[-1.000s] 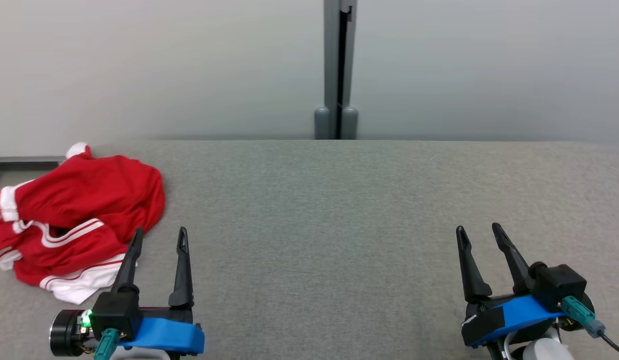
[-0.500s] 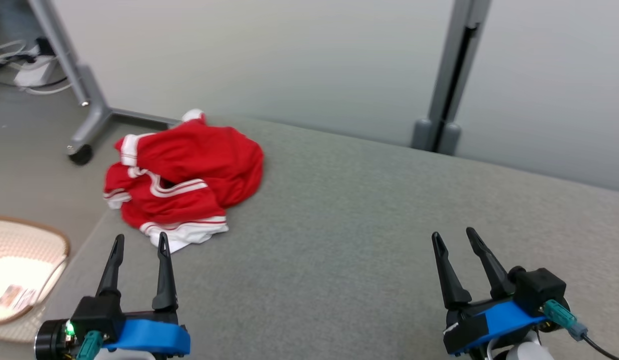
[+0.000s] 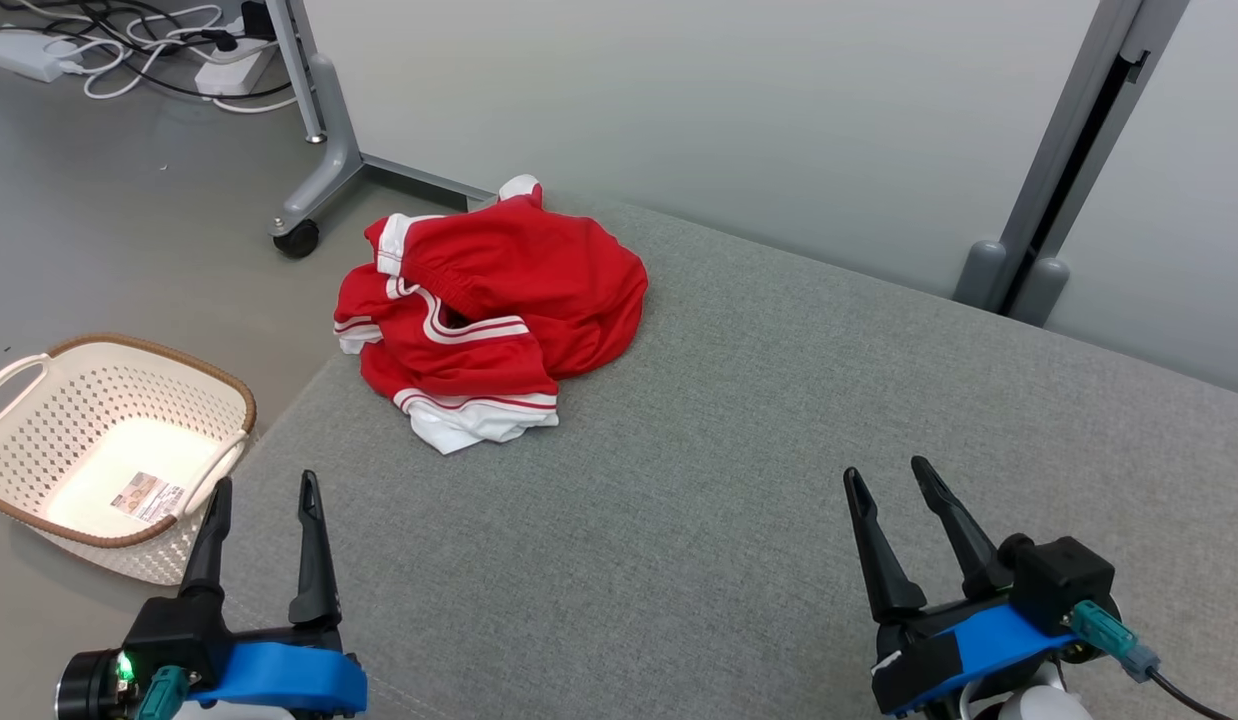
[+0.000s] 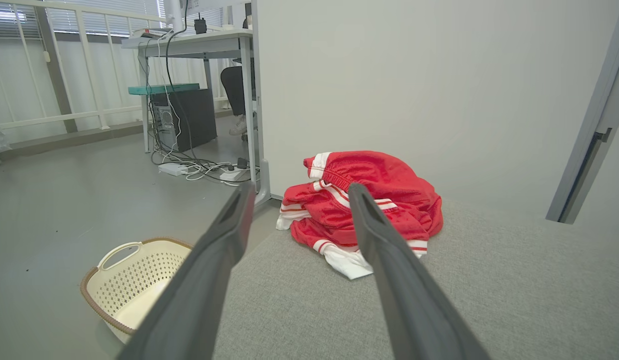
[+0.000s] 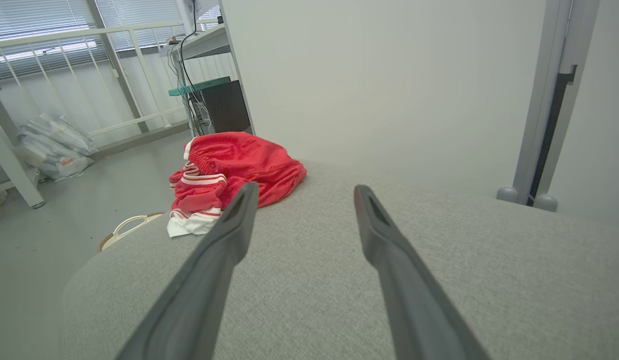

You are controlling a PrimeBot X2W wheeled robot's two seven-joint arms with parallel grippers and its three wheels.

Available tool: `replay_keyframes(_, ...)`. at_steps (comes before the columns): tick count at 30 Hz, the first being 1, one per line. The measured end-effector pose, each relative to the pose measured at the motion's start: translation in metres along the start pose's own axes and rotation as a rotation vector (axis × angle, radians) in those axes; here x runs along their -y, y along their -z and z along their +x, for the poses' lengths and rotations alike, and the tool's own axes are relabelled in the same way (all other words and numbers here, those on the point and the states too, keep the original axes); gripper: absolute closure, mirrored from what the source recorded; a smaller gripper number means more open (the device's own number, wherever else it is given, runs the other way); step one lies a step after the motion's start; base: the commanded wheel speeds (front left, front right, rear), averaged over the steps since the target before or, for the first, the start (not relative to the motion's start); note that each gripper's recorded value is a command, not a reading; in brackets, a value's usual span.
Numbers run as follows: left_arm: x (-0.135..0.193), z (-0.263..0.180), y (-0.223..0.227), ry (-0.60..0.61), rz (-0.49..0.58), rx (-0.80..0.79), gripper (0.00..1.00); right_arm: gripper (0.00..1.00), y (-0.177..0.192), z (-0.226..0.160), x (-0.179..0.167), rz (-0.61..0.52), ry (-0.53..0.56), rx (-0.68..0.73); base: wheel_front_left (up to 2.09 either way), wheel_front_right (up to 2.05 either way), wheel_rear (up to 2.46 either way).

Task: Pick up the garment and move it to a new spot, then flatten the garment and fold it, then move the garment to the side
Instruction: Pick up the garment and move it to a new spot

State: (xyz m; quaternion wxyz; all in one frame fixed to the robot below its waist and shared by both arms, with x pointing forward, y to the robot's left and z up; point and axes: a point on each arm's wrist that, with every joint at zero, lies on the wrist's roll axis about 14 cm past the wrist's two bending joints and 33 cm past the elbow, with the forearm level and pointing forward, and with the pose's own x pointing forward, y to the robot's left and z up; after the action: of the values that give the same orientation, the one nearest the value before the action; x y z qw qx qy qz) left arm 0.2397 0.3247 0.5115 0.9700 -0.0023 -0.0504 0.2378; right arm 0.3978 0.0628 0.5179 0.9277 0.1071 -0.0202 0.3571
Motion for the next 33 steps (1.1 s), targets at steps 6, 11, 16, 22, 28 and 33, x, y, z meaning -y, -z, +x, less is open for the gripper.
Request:
replay_keyframes(6,0.001,0.005,0.004,0.004,-0.006,-0.012,0.00,0.00,-0.002,-0.002,0.005,0.000,0.014,0.007,0.00,0.00,0.00)
replay_keyframes(11,0.018,0.034,-0.007,0.053,-0.068,0.022,0.00,0.00,-0.008,-0.005,0.020,-0.006,0.051,0.032,0.00,0.00,0.00)
replay_keyframes(16,0.026,0.086,-0.028,0.114,-0.034,0.013,0.00,0.00,-0.012,-0.014,0.045,-0.013,0.120,0.049,0.00,0.00,0.00)
replay_keyframes(22,0.045,0.143,-0.008,0.167,-0.096,-0.215,0.00,0.00,-0.011,-0.029,0.078,-0.011,0.213,0.053,0.00,0.00,0.00)
replay_keyframes(28,0.043,0.169,0.051,0.159,-0.098,-0.524,0.00,0.00,-0.010,-0.048,0.110,-0.011,0.308,0.051,0.00,0.00,0.00)
replay_keyframes(33,0.047,0.181,0.098,0.129,-0.109,-0.676,0.00,0.00,-0.008,-0.063,0.136,-0.021,0.386,0.043,0.00,0.00,0.00)
